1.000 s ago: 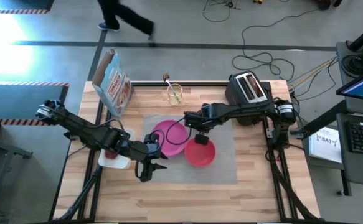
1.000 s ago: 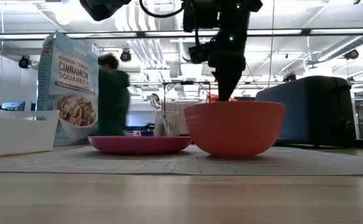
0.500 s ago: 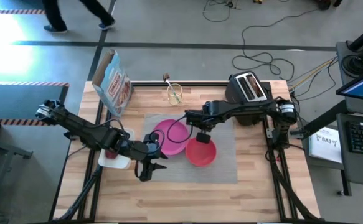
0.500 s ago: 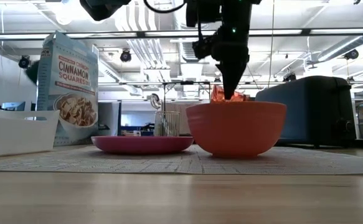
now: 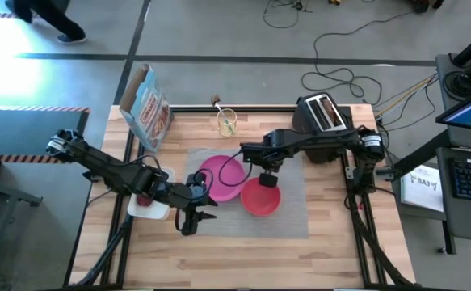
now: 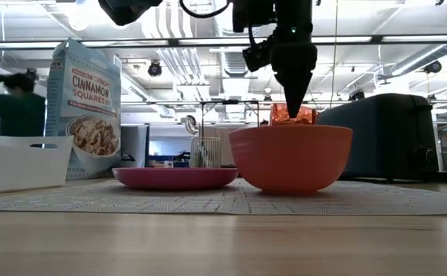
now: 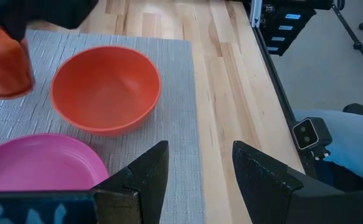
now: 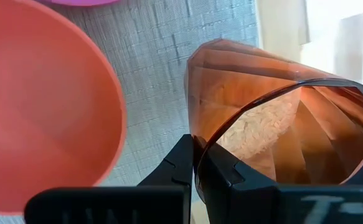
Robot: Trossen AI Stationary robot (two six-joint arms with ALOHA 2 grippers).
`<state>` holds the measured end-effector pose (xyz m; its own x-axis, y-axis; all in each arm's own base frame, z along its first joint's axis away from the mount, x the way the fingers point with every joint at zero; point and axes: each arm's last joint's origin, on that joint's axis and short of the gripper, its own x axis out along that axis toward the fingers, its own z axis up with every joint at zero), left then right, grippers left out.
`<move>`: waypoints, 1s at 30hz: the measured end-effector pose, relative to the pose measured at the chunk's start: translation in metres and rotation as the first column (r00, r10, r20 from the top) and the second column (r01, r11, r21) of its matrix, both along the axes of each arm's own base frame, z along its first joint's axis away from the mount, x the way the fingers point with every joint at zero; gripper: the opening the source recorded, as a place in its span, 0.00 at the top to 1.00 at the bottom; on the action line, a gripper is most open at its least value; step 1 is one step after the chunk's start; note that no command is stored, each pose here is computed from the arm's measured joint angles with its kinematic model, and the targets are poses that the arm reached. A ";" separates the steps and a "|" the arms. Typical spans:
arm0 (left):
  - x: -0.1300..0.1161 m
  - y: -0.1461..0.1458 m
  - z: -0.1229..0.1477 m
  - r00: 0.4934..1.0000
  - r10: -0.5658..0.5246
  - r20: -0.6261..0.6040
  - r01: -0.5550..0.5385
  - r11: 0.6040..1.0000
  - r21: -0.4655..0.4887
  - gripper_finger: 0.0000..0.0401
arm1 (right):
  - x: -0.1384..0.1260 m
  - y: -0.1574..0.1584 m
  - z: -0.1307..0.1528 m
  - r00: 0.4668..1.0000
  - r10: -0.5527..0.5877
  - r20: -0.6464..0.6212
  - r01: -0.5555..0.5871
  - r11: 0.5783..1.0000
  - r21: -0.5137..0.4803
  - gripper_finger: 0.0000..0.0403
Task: Arrange a breakfast setting
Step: Put the glass of milk on the grey table mat to the top of the orange bowl
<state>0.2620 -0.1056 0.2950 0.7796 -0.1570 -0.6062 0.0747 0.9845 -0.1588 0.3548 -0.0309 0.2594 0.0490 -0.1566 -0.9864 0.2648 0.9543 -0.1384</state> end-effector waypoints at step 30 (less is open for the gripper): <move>-0.002 0.001 0.000 1.000 -0.001 0.002 0.001 1.000 -0.002 0.60 | 0.009 -0.001 -0.017 1.000 -0.007 -0.030 0.007 1.000 -0.003 0.73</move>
<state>0.2600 -0.1047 0.2950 0.7808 -0.1593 -0.6042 0.0762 0.9840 -0.1610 0.3642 -0.0319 0.2420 0.0179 -0.1601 -0.9869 0.2672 0.9520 -0.1496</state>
